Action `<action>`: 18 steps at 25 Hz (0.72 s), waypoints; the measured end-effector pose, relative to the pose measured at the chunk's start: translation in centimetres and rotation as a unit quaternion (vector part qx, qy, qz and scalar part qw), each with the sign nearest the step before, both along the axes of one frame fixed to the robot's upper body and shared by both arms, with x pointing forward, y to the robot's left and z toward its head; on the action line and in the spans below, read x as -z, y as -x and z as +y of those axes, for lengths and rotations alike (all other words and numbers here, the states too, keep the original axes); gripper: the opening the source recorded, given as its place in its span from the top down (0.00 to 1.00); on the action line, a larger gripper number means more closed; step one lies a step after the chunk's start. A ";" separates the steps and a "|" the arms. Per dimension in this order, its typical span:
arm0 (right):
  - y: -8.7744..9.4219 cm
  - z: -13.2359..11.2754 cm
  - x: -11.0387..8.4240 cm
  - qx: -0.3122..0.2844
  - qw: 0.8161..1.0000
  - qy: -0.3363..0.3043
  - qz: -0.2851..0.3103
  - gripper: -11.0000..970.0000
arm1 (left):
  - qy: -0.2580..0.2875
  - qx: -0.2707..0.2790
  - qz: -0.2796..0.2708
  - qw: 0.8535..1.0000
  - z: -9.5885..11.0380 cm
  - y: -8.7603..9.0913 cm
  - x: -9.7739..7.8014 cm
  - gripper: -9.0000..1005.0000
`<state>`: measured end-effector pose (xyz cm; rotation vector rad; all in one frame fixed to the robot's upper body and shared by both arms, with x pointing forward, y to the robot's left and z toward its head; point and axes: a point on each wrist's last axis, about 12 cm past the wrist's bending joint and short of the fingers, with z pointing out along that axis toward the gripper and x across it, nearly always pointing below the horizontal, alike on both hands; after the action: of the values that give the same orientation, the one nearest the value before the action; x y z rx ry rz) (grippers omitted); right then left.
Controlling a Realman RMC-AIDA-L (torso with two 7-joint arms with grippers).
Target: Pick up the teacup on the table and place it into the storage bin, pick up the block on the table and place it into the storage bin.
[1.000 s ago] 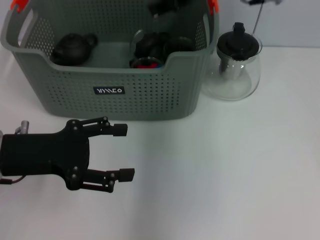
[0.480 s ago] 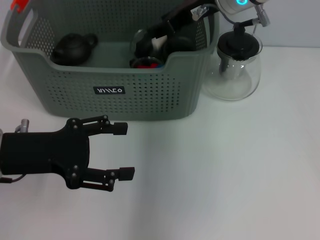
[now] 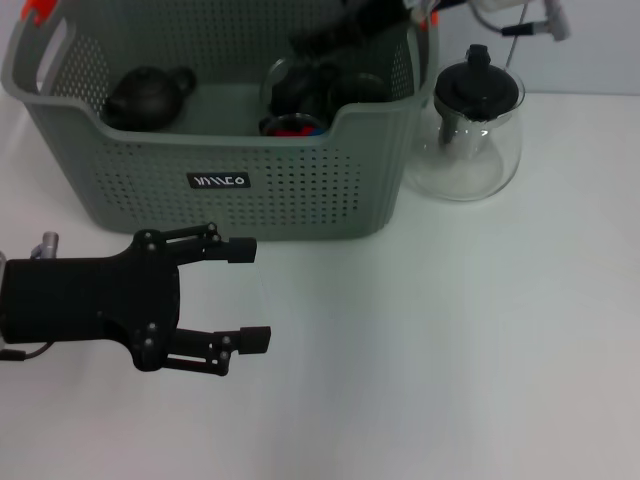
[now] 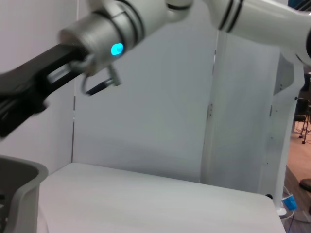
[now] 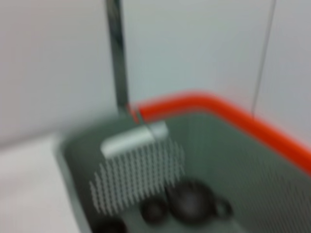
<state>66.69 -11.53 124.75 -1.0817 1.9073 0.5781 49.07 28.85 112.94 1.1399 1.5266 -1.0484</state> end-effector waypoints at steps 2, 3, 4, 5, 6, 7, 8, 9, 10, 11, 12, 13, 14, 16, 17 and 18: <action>1.2 -1.3 -0.6 -0.014 0.999 -0.043 -0.016 0.05 | 0.003 -0.001 0.001 1.000 0.0 0.0 -0.1 0.09; 1.7 -2.0 -0.9 -0.021 0.998 -0.062 -0.024 0.04 | 0.006 -0.002 0.003 1.000 0.0 -0.1 -0.1 0.09; 2.5 -3.0 -1.1 -0.029 0.996 -0.082 -0.036 0.03 | 0.009 -0.004 0.004 1.000 0.0 -0.1 -0.2 0.09; 3.3 -4.1 -1.3 -0.034 0.993 -0.104 -0.048 0.02 | 0.012 -0.004 0.004 1.000 0.0 0.0 -0.2 0.09; 4.1 -5.1 -1.3 -0.041 0.990 -0.122 -0.056 0.02 | 0.016 -0.007 0.005 1.000 0.1 0.0 -0.3 0.09; 4.9 -5.9 -1.1 -0.049 0.987 -0.136 -0.063 0.02 | 0.019 -0.009 0.005 1.000 0.2 0.0 -0.3 0.09; 5.8 -6.8 -0.9 -0.061 0.984 -0.153 -0.070 0.02 | 0.023 -0.011 0.005 1.000 0.3 0.1 -0.4 0.09; 6.7 -7.7 -0.4 -0.074 0.981 -0.167 -0.073 0.02 | 0.026 -0.014 0.006 1.000 0.3 0.1 -0.4 0.09; 7.5 -8.4 0.2 -0.087 0.978 -0.177 -0.073 0.02 | 0.028 -0.016 0.006 0.999 0.4 0.1 -0.4 0.09; 8.2 -9.0 0.8 -0.097 0.975 -0.185 -0.073 0.02 | 0.028 -0.016 0.007 0.999 0.4 0.2 -0.3 0.09; 8.8 -9.7 1.8 -0.105 0.974 -0.186 -0.068 0.02 | 0.029 -0.016 0.008 0.999 0.4 0.2 -0.3 0.09; 9.3 -10.2 2.7 -0.111 0.974 -0.187 -0.062 0.02 | 0.029 -0.017 0.009 0.999 0.4 0.3 -0.3 0.09; 9.9 -10.6 3.9 -0.118 0.974 -0.184 -0.052 0.02 | 0.029 -0.018 0.012 0.999 0.4 0.3 -0.1 0.09; 10.4 -11.3 6.1 -0.120 0.976 -0.179 -0.032 0.02 | 0.030 -0.021 0.019 0.999 0.3 0.3 0.2 0.09; 10.8 -11.7 7.3 -0.120 0.977 -0.176 -0.020 0.02 | 0.032 -0.024 0.023 0.999 0.2 0.3 0.4 0.09; 11.0 -12.1 8.6 -0.117 0.978 -0.172 -0.008 0.02 | 0.034 -0.028 0.030 0.999 0.1 0.3 0.8 0.09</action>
<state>55.72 -23.66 116.18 -1.0817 1.5993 0.9883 48.78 28.96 112.17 1.0196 1.5495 -1.0976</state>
